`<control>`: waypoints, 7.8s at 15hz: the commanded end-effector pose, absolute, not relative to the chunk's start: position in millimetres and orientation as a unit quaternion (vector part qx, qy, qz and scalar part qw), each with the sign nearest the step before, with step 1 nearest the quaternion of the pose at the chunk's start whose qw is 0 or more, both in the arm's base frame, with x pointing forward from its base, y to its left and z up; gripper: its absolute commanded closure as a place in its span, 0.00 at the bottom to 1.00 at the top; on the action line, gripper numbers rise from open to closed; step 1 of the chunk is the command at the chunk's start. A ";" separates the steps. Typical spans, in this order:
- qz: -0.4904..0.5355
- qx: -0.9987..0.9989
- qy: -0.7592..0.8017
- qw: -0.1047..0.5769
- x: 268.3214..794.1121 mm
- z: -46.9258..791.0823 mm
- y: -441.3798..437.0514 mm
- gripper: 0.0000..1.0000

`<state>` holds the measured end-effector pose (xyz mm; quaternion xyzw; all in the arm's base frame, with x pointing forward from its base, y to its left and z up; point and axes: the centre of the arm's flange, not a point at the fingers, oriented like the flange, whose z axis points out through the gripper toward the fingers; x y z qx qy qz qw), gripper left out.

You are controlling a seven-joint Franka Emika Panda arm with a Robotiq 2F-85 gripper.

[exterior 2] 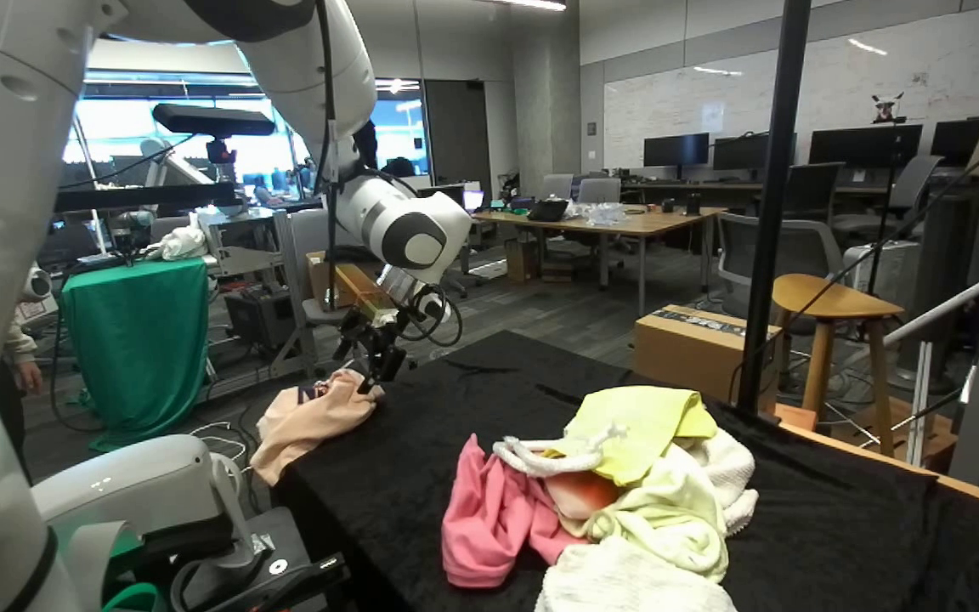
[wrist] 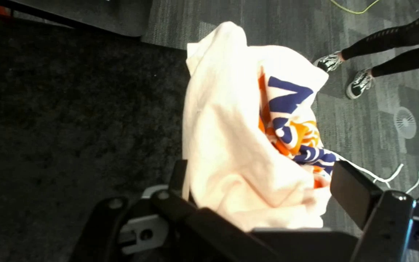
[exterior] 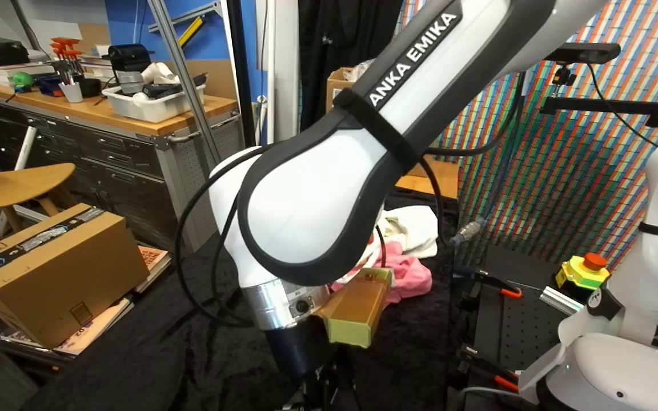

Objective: Pile up all the things on the table on the white shirt

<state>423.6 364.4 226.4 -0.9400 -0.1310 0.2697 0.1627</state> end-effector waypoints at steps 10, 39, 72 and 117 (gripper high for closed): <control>0.240 -0.943 -0.139 0.183 397.4 219.3 396.8 0.00; 0.179 -0.971 -0.140 0.074 369.5 185.2 421.8 0.29; 0.114 -0.968 -0.072 0.212 543.6 385.7 100.8 0.94; -0.187 -0.980 0.063 0.037 257.4 447.3 147.9 0.00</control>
